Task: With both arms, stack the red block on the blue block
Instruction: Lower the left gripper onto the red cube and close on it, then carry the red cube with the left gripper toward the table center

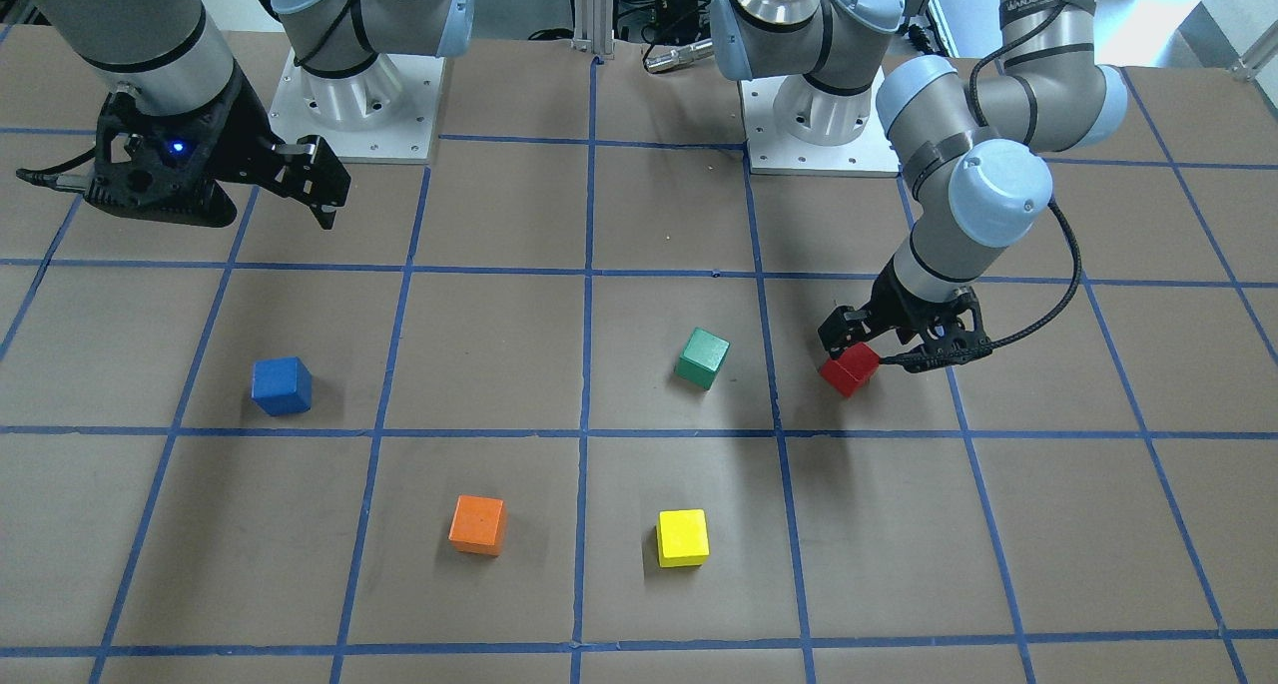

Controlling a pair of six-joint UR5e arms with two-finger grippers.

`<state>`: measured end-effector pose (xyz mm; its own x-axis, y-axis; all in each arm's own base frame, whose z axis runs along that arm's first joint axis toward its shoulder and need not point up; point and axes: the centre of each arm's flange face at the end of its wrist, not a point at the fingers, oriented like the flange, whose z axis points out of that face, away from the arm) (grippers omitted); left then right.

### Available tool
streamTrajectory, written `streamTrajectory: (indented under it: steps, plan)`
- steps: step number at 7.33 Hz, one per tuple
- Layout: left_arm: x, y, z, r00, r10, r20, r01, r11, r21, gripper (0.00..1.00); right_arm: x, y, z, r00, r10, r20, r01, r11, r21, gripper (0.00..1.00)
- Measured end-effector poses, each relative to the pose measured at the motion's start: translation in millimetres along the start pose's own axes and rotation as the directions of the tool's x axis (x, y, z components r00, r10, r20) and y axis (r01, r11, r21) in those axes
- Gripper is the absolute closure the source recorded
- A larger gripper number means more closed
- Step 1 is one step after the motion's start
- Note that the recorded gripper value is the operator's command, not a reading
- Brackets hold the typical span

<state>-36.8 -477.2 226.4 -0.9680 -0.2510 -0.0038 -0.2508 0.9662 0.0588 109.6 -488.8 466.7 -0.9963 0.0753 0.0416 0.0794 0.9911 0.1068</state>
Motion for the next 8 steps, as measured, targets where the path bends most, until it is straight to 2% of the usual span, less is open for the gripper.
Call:
streamTrajectory:
  steps: [1, 2, 3, 5, 7, 8]
  plan:
    - [0.0, 3.2, 16.3, 1.000, -0.014, -0.003, 0.014, 1.000, -0.004, 0.21, 0.0, 0.1, -0.2, 1.000, 0.000, 0.000, 0.000, 1.000, 0.001, 0.00]
    - [-0.1, 4.1, 27.9, 1.000, -0.021, -0.003, 0.021, 1.000, -0.012, 0.68, 0.1, 0.7, -0.5, 1.000, 0.001, -0.001, -0.001, 1.000, -0.001, 0.00]
    - [-0.1, 3.1, 36.2, 1.000, -0.024, -0.003, 0.023, 0.999, -0.023, 0.90, 0.3, 1.5, -0.4, 1.000, 0.000, -0.003, 0.000, 1.000, -0.005, 0.00]
    - [1.2, -6.9, 35.8, 1.000, -0.024, -0.004, 0.024, 1.000, -0.011, 0.91, 0.4, 1.9, 0.1, 1.000, 0.001, -0.004, -0.001, 1.000, -0.009, 0.00]
    - [19.1, -30.8, -1.6, 1.000, 0.020, -0.004, -0.020, 0.999, 0.044, 0.91, 1.7, 1.4, 0.3, 1.000, 0.004, -0.005, -0.004, 1.000, -0.010, 0.00]
    - [43.7, -35.5, -25.0, 0.997, 0.081, -0.002, -0.081, 0.995, 0.056, 0.91, 2.3, 1.4, 0.5, 1.000, 0.005, -0.005, -0.005, 1.000, -0.012, 0.00]
